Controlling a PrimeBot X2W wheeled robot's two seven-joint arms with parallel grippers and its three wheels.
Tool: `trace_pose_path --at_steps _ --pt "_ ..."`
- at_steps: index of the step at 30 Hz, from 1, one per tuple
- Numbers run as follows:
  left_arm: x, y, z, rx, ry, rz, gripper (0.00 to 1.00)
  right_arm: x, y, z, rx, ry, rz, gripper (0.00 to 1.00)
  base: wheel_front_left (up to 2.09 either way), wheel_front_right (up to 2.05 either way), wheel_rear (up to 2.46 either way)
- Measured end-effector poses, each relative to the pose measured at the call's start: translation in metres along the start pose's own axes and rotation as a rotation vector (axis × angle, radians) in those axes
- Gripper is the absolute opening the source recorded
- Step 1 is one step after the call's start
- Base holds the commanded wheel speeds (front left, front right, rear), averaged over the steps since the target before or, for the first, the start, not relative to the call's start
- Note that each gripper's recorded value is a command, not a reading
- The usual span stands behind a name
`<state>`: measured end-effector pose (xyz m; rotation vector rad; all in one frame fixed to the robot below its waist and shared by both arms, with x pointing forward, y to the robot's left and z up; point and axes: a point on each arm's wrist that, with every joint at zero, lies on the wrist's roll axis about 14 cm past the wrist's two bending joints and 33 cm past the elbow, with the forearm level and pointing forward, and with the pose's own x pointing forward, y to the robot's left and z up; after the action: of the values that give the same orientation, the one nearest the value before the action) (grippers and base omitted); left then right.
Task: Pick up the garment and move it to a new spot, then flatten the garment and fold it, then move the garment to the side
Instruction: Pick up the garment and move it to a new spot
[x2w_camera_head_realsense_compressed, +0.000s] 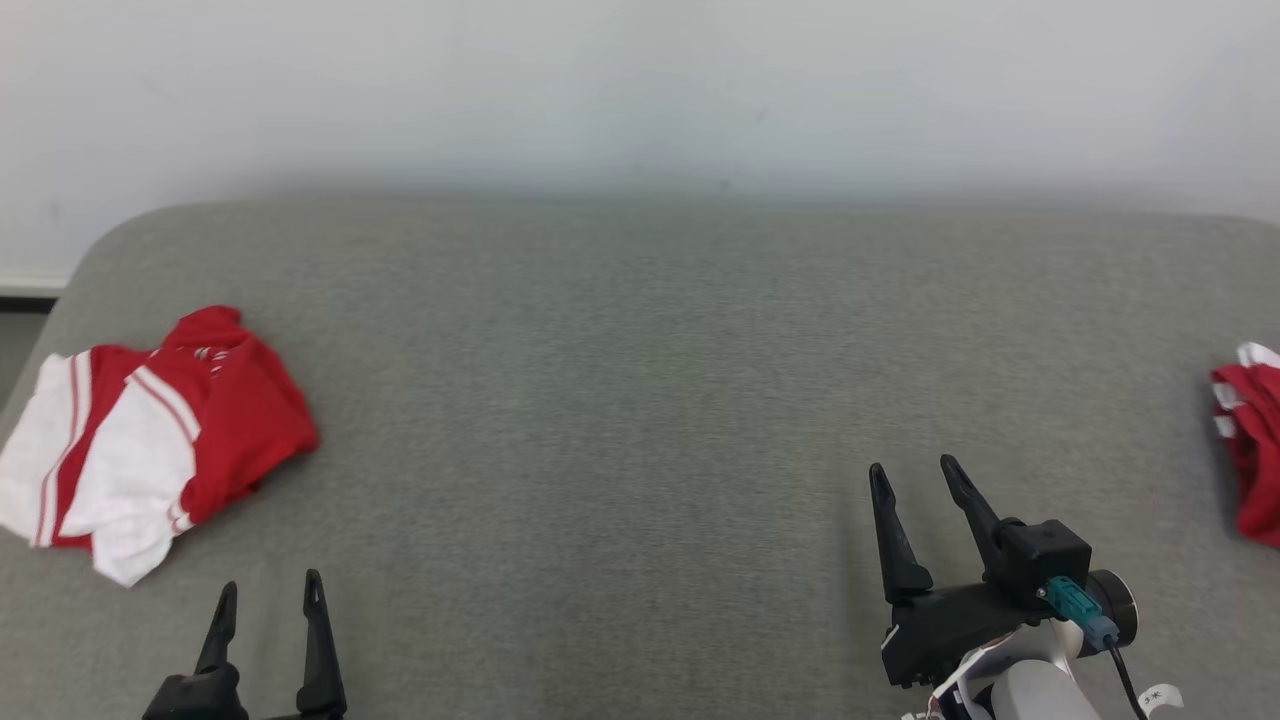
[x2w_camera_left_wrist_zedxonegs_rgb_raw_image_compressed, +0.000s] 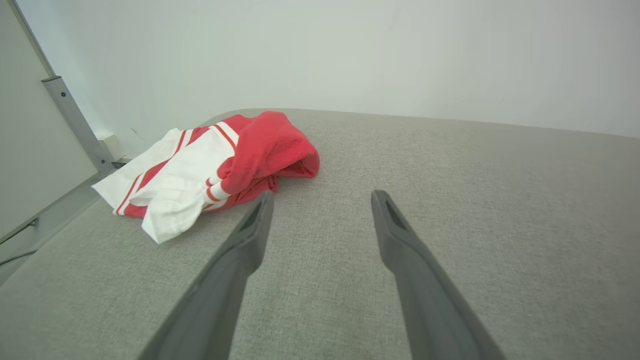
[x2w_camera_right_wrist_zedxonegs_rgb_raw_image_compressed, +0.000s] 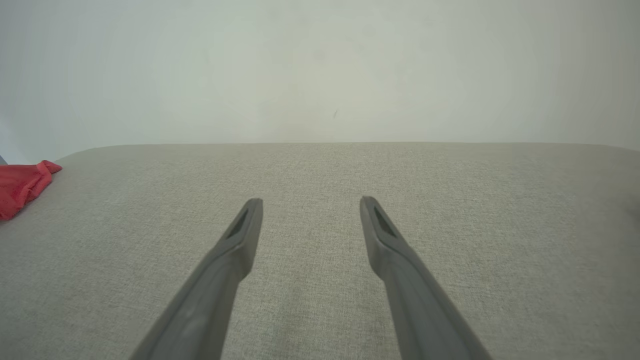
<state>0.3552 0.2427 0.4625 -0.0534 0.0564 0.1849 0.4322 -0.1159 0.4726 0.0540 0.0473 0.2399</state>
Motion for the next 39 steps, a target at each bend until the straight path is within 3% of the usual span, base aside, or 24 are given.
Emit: trace_pose_path --at_steps 6,15,25,30,39 --pt "-0.014 0.028 -0.001 -0.010 0.004 0.088 1.00 0.014 0.025 -0.004 -0.006 0.009 0.072 1.00 0.00 0.00 0.00" --pt "-0.059 0.090 -0.007 -0.015 0.023 0.295 1.00 0.038 0.095 -0.012 -0.011 0.027 0.266 1.00 0.00 0.00 0.00" --pt "-0.108 0.133 -0.013 -0.028 0.041 0.461 1.00 0.046 0.150 -0.018 0.005 0.042 0.410 1.00 0.00 0.00 0.00" --pt "-0.116 0.138 -0.018 -0.049 0.052 0.485 1.00 0.046 0.158 -0.020 0.005 0.046 0.430 1.00 0.00 0.00 0.00" --pt "-0.096 0.132 -0.020 -0.091 0.051 0.421 1.00 0.046 0.134 -0.024 0.003 0.056 0.370 1.00 0.00 0.00 0.00"
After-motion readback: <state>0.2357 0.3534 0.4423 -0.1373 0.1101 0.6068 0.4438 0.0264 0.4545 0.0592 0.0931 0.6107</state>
